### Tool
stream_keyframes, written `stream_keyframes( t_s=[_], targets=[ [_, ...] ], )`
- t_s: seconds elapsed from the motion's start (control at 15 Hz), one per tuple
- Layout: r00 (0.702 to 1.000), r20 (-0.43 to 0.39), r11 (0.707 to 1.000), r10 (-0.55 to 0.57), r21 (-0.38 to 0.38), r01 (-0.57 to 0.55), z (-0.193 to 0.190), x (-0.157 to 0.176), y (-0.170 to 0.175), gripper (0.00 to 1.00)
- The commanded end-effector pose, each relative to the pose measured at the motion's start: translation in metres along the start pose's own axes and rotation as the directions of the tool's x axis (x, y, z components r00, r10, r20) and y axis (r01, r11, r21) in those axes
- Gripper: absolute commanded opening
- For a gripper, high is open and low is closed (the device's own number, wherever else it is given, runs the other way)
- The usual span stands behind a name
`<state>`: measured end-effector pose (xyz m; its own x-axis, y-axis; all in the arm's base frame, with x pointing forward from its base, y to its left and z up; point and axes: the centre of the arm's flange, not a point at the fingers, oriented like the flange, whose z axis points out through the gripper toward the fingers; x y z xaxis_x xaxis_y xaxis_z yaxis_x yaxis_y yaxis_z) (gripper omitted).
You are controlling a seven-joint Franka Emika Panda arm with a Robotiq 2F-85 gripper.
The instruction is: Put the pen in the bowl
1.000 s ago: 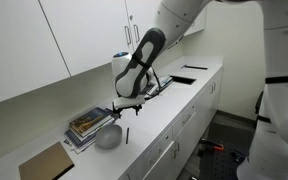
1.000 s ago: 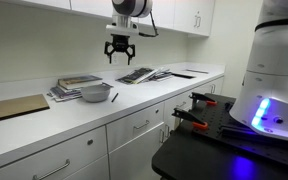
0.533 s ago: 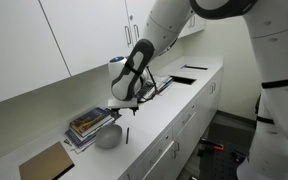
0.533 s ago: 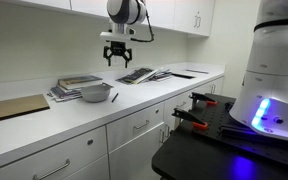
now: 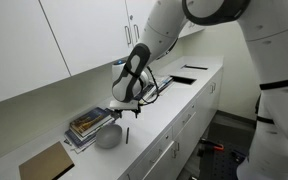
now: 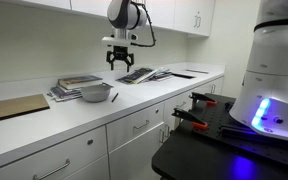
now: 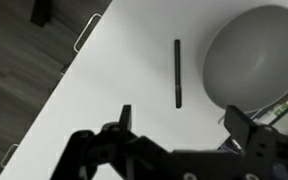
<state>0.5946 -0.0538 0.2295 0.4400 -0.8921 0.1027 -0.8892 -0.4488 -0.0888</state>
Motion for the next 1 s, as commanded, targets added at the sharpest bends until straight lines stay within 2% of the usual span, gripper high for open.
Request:
stream_keyframes(
  t_s=[0.0,0.13,0.4,0.67,0.87,0.93],
  targets=[
    [0.994,0.012,0.994,0.105,-0.004,-0.105,0.024,0.025,-0.009,1.00],
    [0.995,0.025,0.995,0.098,-0.024,-0.097,0.043,0.038,-0.012,1.00],
    [0.994,-0.006,0.991,0.110,-0.080,-0.110,0.087,0.052,-0.025,1.00],
    [0.996,0.023,0.990,0.087,-0.109,-0.084,0.124,0.067,-0.032,1.00],
    [0.993,0.087,0.993,0.078,-0.099,-0.069,0.144,0.071,-0.036,0.93],
    [0.992,0.095,0.992,0.079,-0.103,-0.069,0.149,0.072,-0.038,0.88]
  ],
)
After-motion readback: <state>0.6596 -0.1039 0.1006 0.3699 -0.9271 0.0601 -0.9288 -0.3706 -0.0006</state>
